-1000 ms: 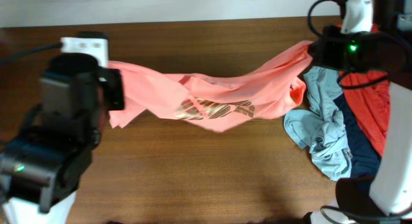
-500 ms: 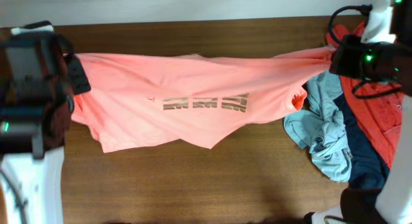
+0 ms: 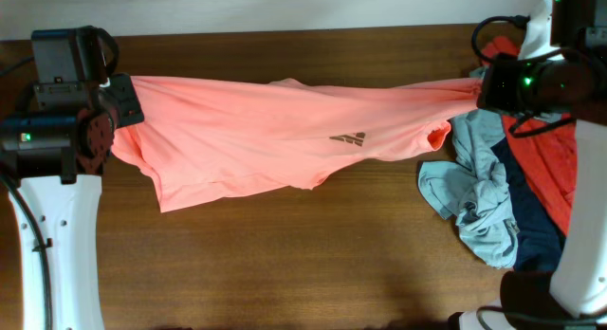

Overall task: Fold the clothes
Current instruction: 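Stretch the shirt between both grippers, pulling apart toward the far edge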

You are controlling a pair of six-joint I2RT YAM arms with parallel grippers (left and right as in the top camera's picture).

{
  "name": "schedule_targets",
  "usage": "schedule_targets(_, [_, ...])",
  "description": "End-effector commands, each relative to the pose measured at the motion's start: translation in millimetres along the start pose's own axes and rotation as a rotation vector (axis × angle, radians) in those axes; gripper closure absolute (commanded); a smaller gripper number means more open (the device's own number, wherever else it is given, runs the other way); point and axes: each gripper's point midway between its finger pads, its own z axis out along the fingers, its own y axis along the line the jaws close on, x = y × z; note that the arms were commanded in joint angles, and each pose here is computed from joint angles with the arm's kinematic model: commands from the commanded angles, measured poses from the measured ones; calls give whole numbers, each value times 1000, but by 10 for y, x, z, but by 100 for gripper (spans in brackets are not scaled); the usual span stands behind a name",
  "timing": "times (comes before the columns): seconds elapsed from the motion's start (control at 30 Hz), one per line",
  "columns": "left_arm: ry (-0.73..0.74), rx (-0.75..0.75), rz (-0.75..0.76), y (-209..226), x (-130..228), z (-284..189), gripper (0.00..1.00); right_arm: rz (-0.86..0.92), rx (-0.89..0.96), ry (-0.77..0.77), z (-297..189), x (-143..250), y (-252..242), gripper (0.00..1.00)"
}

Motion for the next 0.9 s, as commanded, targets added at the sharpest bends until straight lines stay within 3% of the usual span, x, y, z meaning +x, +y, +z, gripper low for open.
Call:
schedule_targets(0.0, [-66,4,-34,106,-76,-280,99,-9,-6,-85,-350,64,-27,95])
schedule_targets(0.27, [-66,52,-35,35,-68,-315,99,-17,-17,-120,-497,106,-10,96])
schedule_targets(0.47, [73,67,-1,43,300,-372,99,-50,-58,-173,-732,193,48,96])
schedule_targets(0.67, [84,40,4,106,352,-414,99,-52,-55,-183,-766,203,40,96])
schedule_targets(0.77, [21,50,-13,78,192,-401,99,-49,-21,-194,-733,141,-12,96])
schedule_targets(0.87, [-122,73,-50,-11,-216,-311,99,-51,21,-207,-561,-66,-57,96])
